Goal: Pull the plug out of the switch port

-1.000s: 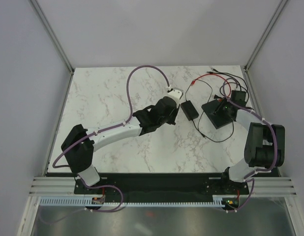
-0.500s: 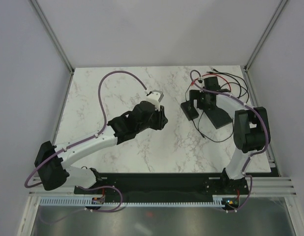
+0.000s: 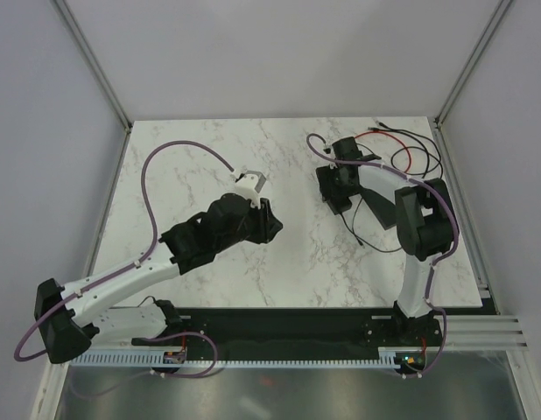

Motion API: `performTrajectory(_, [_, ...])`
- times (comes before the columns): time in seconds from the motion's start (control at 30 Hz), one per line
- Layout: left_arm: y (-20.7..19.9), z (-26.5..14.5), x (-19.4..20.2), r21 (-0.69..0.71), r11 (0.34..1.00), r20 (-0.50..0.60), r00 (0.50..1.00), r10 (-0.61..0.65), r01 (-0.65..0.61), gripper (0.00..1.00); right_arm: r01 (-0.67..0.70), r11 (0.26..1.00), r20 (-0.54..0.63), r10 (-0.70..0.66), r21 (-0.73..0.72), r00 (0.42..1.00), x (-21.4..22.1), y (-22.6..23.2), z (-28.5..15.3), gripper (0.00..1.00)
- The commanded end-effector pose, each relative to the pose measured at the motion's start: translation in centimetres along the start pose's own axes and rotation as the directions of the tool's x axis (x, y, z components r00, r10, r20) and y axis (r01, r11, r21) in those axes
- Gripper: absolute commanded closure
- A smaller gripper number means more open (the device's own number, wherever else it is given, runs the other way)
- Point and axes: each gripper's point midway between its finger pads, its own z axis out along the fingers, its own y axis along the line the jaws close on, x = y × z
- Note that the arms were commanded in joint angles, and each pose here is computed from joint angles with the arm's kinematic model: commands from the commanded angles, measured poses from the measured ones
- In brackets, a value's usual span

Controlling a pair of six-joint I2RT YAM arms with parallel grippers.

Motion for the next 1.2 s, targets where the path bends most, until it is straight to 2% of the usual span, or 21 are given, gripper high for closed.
performTrajectory(0.0, [0.3, -1.4, -0.3, -0.005, 0.999, 0.018, 0.999, -0.041, 0.041, 0.61, 0.012, 0.998, -0.013, -0.011, 0.060, 1.000, -0.4, -0.3, 0.5, 0.19])
performTrajectory(0.13, [1.1, -2.5, -0.6, -0.033, 0.999, 0.039, 0.999, -0.038, 0.039, 0.61, 0.020, 0.998, 0.001, -0.020, 0.066, 1.000, -0.9, 1.2, 0.6, 0.28])
performTrajectory(0.23, [1.4, -3.6, -1.1, -0.041, 0.998, 0.064, 0.997, -0.040, 0.042, 0.61, 0.034, 0.995, 0.009, -0.035, 0.090, 0.999, -1.3, 2.3, 0.9, 0.44])
performTrajectory(0.27, [1.6, -4.0, -1.1, -0.045, 0.998, 0.067, 0.997, -0.044, 0.047, 0.61, 0.026, 0.996, 0.011, -0.027, 0.081, 1.000, -1.4, 2.9, 1.1, 0.56])
performTrajectory(0.33, [1.6, -5.1, -1.8, -0.038, 0.998, 0.098, 0.994, -0.054, 0.058, 0.61, 0.034, 0.998, 0.007, -0.034, 0.057, 0.999, -1.3, 4.9, 1.4, 0.69])
performTrajectory(0.37, [1.6, -5.5, -2.0, -0.034, 0.997, 0.108, 0.992, -0.062, 0.066, 0.61, 0.022, 0.999, 0.016, -0.022, 0.025, 1.000, -1.6, 6.2, 1.5, 0.83])
performTrajectory(0.43, [1.6, -6.9, -2.7, -0.023, 0.996, 0.141, 0.987, -0.082, 0.086, 0.61, 0.016, 1.000, 0.035, -0.015, -0.024, 0.999, -2.0, 8.9, 1.2, 1.00])
performTrajectory(0.6, [1.6, -9.5, -4.1, 0.009, 0.993, 0.203, 0.972, -0.117, 0.117, 0.61, -0.106, 0.954, 0.126, 0.146, -0.281, 0.981, -5.0, 16.6, -2.4, 1.00])
performTrajectory(0.83, [1.9, -11.2, -4.6, 0.018, 0.990, 0.236, 0.961, -0.143, 0.143, 0.61, -0.139, 0.882, 0.291, 0.292, -0.450, 0.911, -10.0, 20.6, -12.4, 1.00])
performTrajectory(1.0, [2.0, -11.0, -4.3, 0.016, 0.989, 0.230, 0.962, -0.149, 0.149, 0.61, -0.143, 0.894, 0.412, 0.332, -0.424, 0.848, -11.9, 18.4, -17.7, 1.00])
performTrajectory(1.03, [2.0, -11.0, -4.2, 0.017, 0.989, 0.226, 0.963, -0.148, 0.148, 0.61, -0.151, 0.903, 0.456, 0.341, -0.402, 0.822, -12.6, 17.2, -19.4, 1.00])
performTrajectory(1.17, [1.9, -10.7, -3.9, 0.017, 0.988, 0.211, 0.966, -0.151, 0.151, 0.61, -0.194, 0.929, 0.504, 0.336, -0.314, 0.795, -12.6, 12.6, -21.3, 1.00])
